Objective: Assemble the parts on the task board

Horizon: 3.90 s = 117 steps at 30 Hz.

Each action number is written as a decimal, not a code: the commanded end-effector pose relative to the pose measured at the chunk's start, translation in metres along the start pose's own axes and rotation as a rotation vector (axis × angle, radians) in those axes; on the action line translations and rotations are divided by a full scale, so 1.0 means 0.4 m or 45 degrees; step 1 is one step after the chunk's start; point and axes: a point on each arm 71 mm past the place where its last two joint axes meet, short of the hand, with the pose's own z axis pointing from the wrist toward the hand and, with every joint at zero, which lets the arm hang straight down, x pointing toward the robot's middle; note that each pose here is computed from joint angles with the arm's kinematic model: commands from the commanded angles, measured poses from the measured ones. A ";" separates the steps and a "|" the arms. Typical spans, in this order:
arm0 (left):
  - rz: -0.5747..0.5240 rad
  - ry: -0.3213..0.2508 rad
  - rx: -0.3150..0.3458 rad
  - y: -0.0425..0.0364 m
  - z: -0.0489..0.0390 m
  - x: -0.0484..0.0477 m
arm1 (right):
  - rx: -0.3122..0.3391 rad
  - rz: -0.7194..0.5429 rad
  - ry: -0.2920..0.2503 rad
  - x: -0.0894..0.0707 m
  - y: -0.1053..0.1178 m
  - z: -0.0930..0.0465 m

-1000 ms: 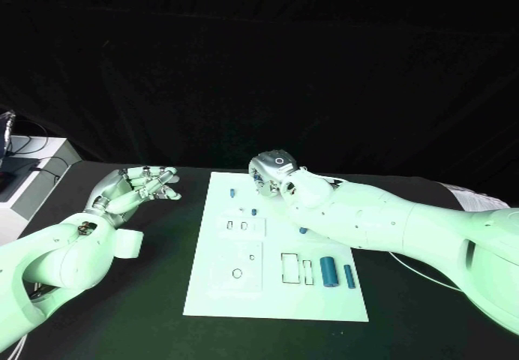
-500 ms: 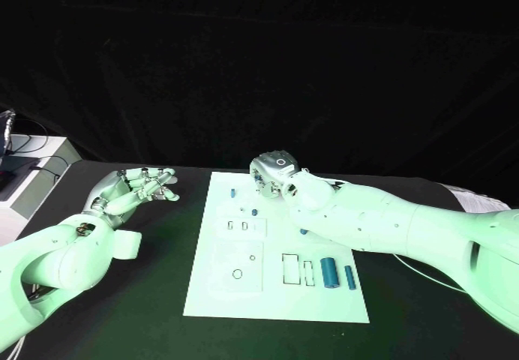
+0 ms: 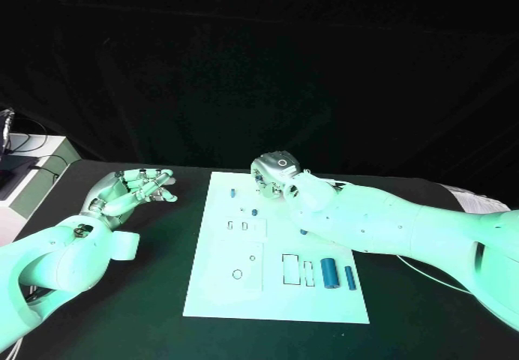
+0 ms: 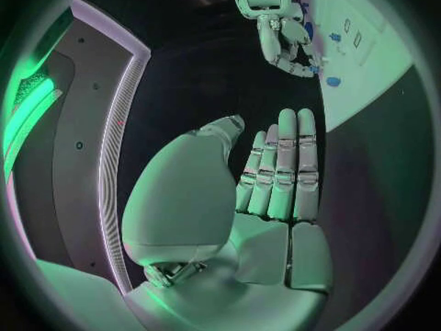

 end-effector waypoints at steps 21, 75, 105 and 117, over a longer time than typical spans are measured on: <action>-0.006 0.022 0.010 -0.001 0.002 0.003 | 0.019 -0.023 0.035 0.006 -0.017 -0.014; -0.013 0.057 0.025 0.001 0.004 -0.002 | 0.266 0.487 -0.036 -0.105 -0.210 -0.134; 0.000 0.046 0.016 0.008 0.010 0.005 | 0.585 0.612 0.381 -0.061 -0.329 -0.192; 0.004 0.040 0.017 0.008 0.009 0.002 | 0.596 0.593 0.376 -0.050 -0.327 -0.185</action>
